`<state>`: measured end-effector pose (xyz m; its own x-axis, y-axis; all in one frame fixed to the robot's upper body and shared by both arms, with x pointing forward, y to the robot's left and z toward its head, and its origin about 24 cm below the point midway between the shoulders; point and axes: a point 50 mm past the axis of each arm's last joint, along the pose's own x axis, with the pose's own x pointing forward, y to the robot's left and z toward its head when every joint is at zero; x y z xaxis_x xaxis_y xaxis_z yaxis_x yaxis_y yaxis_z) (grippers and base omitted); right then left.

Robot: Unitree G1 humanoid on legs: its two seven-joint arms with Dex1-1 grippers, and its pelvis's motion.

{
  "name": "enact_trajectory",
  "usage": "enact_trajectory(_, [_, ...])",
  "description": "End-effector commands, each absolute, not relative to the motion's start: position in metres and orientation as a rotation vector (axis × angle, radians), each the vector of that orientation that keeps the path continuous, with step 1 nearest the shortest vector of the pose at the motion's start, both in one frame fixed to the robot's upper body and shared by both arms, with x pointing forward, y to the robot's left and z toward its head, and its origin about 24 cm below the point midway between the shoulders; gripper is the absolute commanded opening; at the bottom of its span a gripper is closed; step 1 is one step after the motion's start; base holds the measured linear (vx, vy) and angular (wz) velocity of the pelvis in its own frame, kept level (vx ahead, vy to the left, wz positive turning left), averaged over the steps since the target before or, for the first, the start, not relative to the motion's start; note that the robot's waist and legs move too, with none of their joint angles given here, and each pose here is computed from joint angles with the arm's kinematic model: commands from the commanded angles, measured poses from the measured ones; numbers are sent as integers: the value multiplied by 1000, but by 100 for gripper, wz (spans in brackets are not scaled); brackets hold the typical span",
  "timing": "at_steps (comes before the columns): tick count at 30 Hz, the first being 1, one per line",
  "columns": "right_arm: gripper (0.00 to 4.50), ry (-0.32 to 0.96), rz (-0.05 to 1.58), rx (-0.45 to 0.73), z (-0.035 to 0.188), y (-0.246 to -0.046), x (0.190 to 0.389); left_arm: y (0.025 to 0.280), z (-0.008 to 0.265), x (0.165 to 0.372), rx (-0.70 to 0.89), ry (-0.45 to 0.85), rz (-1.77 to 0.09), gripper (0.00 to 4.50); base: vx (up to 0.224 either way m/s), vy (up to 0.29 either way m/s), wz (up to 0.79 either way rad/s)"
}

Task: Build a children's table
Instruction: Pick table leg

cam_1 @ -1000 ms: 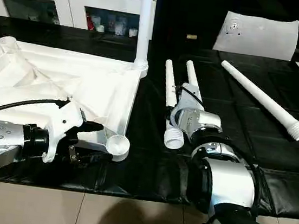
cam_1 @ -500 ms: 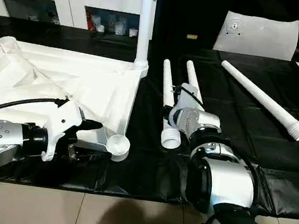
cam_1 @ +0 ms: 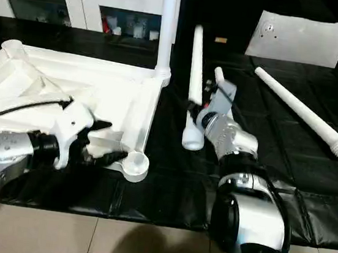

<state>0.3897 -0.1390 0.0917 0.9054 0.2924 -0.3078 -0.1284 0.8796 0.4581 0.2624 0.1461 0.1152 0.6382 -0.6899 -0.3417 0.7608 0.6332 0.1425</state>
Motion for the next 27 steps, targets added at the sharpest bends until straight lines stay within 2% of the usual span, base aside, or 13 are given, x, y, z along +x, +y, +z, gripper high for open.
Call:
enact_trajectory(1, [182, 289, 267, 508, 104, -142, 386, 148, 119, 268, 272, 241, -798, 445, 0, 0, 0])
enact_trajectory(4, [182, 184, 325, 578, 113, -143, 376, 147, 123, 276, 207, 211, -745, 445, 0, 0, 0])
enact_trajectory(5, [182, 110, 387, 608, 117, -143, 367, 146, 128, 282, 134, 184, -706, 447, 0, 0, 0])
enact_trajectory(7, [182, 75, 434, 645, 119, -142, 361, 145, 133, 287, 82, 163, -688, 449, 0, 0, 0])
enact_trajectory(8, [182, -5, 546, 706, 126, -139, 348, 141, 142, 292, -13, 123, -691, 450, 0, 0, 0])
enact_trajectory(9, [182, -5, 546, 706, 126, -139, 348, 141, 142, 292, -13, 123, -691, 450, 0, 0, 0])
enact_trajectory(10, [182, -33, 624, 738, 129, -136, 340, 138, 148, 295, -55, 97, -694, 450, 0, 0, 0])
enact_trajectory(12, [182, -42, 756, 775, 130, -130, 326, 132, 157, 300, -137, 64, -694, 450, 0, 0, 0])
enact_trajectory(14, [182, -42, 805, 778, 130, -128, 322, 129, 162, 302, -176, 50, -703, 450, 0, 0, 0])
enact_trajectory(21, [182, -50, 1020, 813, 136, -118, 299, 108, 191, 309, -536, -26, -778, 450, 0, 0, 0])
enact_trajectory(23, [182, -43, 1053, 808, 137, -116, 296, 104, 197, 309, -593, -43, -804, 450, 0, 0, 0])
enact_trajectory(27, [182, -30, 1079, 792, 137, -115, 294, 98, 201, 308, -601, -44, -838, 450, 0, 0, 0])
